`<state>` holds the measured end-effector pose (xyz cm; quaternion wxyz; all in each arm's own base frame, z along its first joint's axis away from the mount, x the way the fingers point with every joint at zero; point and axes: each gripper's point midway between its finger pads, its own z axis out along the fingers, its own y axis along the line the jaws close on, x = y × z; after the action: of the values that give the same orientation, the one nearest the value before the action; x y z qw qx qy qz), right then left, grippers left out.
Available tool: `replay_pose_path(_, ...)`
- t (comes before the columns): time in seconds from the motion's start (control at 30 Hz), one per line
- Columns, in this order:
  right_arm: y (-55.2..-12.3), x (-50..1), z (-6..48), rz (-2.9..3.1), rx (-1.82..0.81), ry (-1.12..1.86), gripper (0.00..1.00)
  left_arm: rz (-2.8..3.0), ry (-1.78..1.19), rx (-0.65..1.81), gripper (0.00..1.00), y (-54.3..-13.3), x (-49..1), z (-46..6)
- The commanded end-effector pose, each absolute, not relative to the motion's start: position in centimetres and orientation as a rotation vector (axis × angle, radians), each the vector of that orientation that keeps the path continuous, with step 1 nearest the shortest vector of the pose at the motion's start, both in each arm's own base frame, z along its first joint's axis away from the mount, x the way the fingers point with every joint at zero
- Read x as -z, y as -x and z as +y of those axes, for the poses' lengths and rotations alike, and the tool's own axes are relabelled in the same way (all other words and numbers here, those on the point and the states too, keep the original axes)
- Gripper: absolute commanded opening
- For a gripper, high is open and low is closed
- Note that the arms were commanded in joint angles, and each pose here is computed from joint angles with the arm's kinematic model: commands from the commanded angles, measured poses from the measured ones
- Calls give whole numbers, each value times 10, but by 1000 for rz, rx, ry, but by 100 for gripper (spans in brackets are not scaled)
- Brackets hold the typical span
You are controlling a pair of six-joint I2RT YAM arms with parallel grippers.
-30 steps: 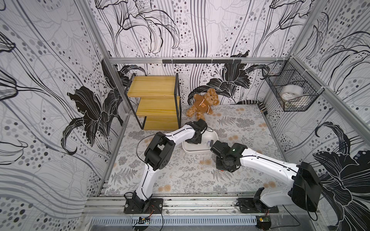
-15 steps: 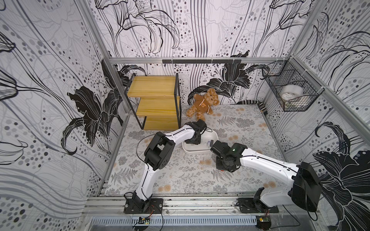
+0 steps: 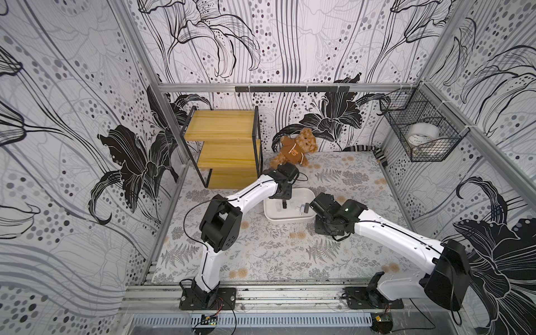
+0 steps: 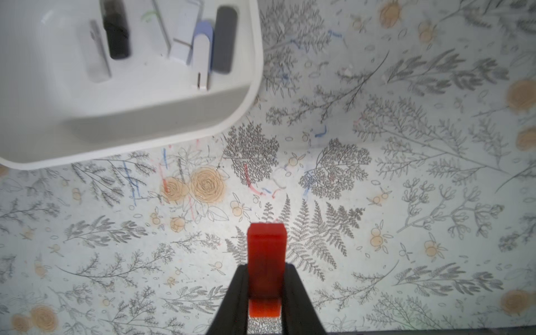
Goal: Put the usb flash drive into the storage box
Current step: Place the USB flash in the storage box.
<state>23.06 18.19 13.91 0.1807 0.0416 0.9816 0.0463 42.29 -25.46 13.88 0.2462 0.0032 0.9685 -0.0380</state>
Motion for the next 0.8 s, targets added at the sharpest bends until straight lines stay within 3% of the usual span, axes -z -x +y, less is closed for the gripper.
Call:
replay_pose_path(0.0, -246, -146, 182, 2739, -89, -46, 0, 2534, 66, 130, 50, -428, -202, -235)
replay_pose_path(0.23, -294, -146, 241, 2707, -182, 128, 0, 2467, 217, 83, 58, -413, -241, -165)
replay_pose_path(0.5, -353, -127, 314, 2661, -271, 310, 0, 2460, 339, 80, 66, -377, -219, -107)
replay_pose_path(0.77, -371, -98, 351, 2691, -333, 388, 0, 2493, 390, 56, 67, -353, -196, -92)
